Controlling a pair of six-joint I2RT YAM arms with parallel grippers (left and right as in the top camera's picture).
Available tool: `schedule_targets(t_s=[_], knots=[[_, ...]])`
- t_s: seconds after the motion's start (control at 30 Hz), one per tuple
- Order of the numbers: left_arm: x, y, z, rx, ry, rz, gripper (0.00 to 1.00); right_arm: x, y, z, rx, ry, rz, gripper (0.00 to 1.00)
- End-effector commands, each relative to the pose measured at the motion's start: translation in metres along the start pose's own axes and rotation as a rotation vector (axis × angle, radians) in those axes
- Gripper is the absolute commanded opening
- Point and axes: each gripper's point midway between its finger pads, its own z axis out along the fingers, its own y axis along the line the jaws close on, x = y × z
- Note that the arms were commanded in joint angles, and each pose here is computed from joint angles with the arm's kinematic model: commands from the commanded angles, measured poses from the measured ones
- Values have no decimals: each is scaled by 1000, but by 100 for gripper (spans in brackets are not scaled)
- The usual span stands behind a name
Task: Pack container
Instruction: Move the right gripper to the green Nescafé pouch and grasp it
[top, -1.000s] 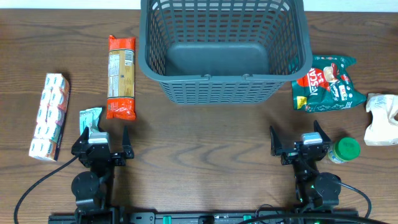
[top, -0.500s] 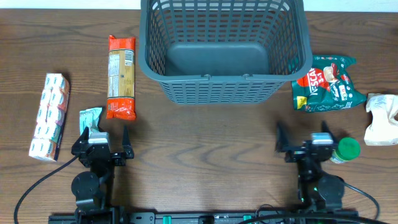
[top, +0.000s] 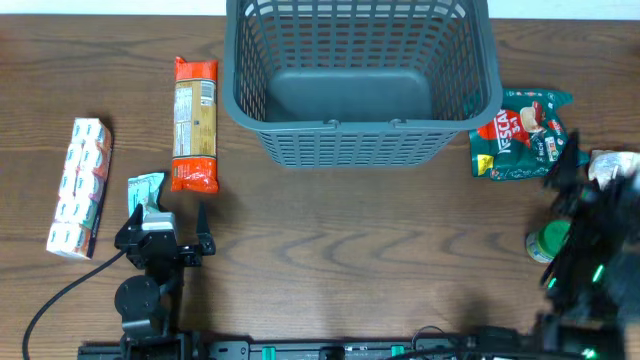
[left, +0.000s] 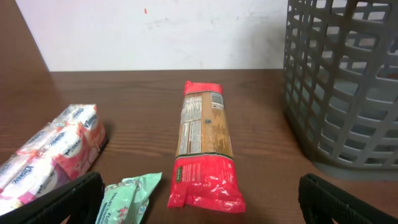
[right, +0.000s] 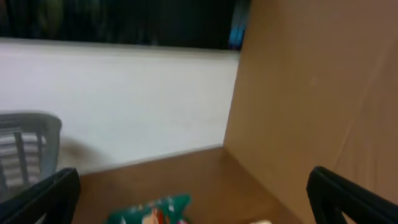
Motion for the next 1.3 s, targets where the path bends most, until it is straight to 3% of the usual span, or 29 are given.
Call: schedule_targets(t_s=[0.0, 0.17, 0.33, 0.57, 0.77, 0.93, 1.27], knots=[[15, 0, 2, 1, 36, 10, 99, -39, 16, 34, -99, 55, -40, 99], [15, 0, 2, 1, 36, 10, 99, -66, 24, 97, -209, 249, -29, 99], [15, 0, 2, 1, 36, 10, 99, -56, 7, 146, -208, 431, 40, 99], [15, 0, 2, 1, 36, 10, 98, -3, -25, 191, -142, 598, 32, 99], [15, 0, 2, 1, 36, 10, 99, 34, -20, 194, -160, 721, 88, 99], [15, 0, 2, 1, 36, 10, 98, 67, -11, 194, -264, 800, -48, 99], [15, 0, 2, 1, 36, 11, 98, 198, 1, 201, -373, 1168, -89, 99]])
